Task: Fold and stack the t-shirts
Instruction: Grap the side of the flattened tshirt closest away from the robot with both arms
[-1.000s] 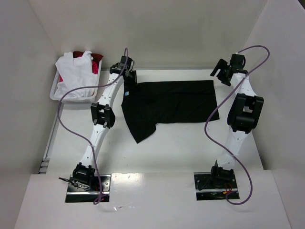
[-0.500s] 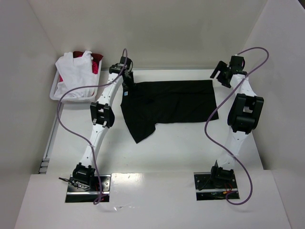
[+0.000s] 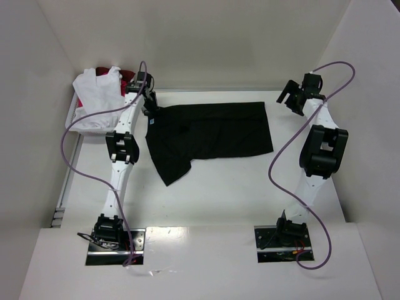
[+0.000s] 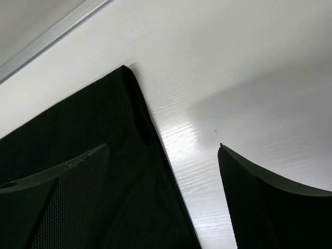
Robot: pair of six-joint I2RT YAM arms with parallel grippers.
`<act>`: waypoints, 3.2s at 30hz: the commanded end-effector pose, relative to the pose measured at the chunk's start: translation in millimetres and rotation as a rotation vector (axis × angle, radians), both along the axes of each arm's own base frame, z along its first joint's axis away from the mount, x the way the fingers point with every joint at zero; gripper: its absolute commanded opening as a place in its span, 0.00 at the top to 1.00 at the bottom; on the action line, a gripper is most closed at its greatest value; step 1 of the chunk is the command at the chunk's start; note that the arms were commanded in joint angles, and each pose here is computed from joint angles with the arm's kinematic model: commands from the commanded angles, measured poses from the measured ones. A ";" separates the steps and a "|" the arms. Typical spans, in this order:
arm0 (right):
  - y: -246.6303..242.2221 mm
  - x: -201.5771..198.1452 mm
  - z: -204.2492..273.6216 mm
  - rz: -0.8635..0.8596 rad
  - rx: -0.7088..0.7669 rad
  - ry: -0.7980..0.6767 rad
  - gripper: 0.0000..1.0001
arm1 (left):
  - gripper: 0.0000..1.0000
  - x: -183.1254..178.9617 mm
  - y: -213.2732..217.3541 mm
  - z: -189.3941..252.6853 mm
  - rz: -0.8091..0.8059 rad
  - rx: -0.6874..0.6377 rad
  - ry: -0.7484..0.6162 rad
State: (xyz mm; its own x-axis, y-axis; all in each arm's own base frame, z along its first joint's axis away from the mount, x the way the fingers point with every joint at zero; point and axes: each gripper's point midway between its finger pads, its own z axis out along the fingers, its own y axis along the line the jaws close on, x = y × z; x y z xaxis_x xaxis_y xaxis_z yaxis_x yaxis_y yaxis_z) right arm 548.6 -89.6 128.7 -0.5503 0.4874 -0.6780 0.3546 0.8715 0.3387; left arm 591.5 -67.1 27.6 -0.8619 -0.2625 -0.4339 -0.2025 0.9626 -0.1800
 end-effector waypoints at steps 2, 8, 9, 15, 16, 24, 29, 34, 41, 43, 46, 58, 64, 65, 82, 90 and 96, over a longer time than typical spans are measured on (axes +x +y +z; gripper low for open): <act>1.4 -3.0 57.6 0.006 -0.046 -0.126 0.09 | 0.56 -11.6 -4.9 19.7 -0.061 0.022 0.011; 18.9 -21.3 55.8 0.052 -0.008 -0.095 0.06 | 0.17 -9.0 -27.0 101.5 -0.134 0.023 -0.146; 20.0 -26.4 61.1 0.052 -0.010 -0.102 0.05 | 0.14 -13.5 -32.7 111.4 -0.145 0.022 -0.152; 31.7 -59.7 57.0 0.062 -0.005 -0.084 0.00 | 0.07 -45.2 -48.2 195.9 -0.187 0.048 -0.251; 33.9 -70.7 61.4 0.062 -0.007 -0.090 0.00 | 0.06 -53.3 -55.3 197.7 -0.201 0.055 -0.239; 48.9 -110.3 89.3 0.069 0.021 -0.165 0.00 | 0.01 -137.6 -80.1 285.2 -0.259 0.110 -0.331; 58.3 -133.3 90.7 0.077 0.046 -0.189 0.00 | 0.01 -202.6 -68.2 318.8 -0.185 0.073 -0.470; 55.8 -148.3 89.3 0.026 0.029 -0.191 0.00 | 0.01 -276.7 -61.0 298.6 -0.146 -0.130 -0.629; 58.4 -153.6 49.8 -0.004 0.089 -0.059 0.00 | 0.01 -324.1 -51.0 214.3 -0.064 -0.244 -0.557; 59.0 -154.8 40.3 -0.012 0.100 -0.035 0.00 | 0.01 -327.1 -51.0 197.0 -0.042 -0.251 -0.514; 63.4 -153.1 30.5 -0.010 0.137 -0.008 0.00 | 0.01 -330.5 -54.0 156.9 -0.033 -0.241 -0.398; 67.3 -159.5 -11.0 -0.055 0.202 0.108 0.00 | 0.01 -312.4 -68.9 73.5 0.104 -0.295 -0.224; 67.7 -166.3 -28.1 -0.081 0.218 0.160 0.00 | 0.06 -305.0 -81.3 35.5 0.100 -0.283 -0.109; 66.6 -169.5 -32.8 -0.097 0.218 0.173 0.00 | 0.06 -306.7 -82.6 30.7 0.096 -0.284 -0.089; 88.4 -165.2 -71.8 -0.069 0.204 0.245 0.21 | 0.14 -295.9 -90.2 11.2 0.082 -0.278 -0.046; 77.3 -167.5 -88.2 -0.124 0.162 0.285 0.42 | 0.18 -297.6 -91.3 8.5 0.070 -0.278 -0.035; 70.3 -167.5 -89.1 -0.159 0.137 0.284 0.48 | 0.20 -298.4 -90.7 5.5 0.063 -0.270 -0.028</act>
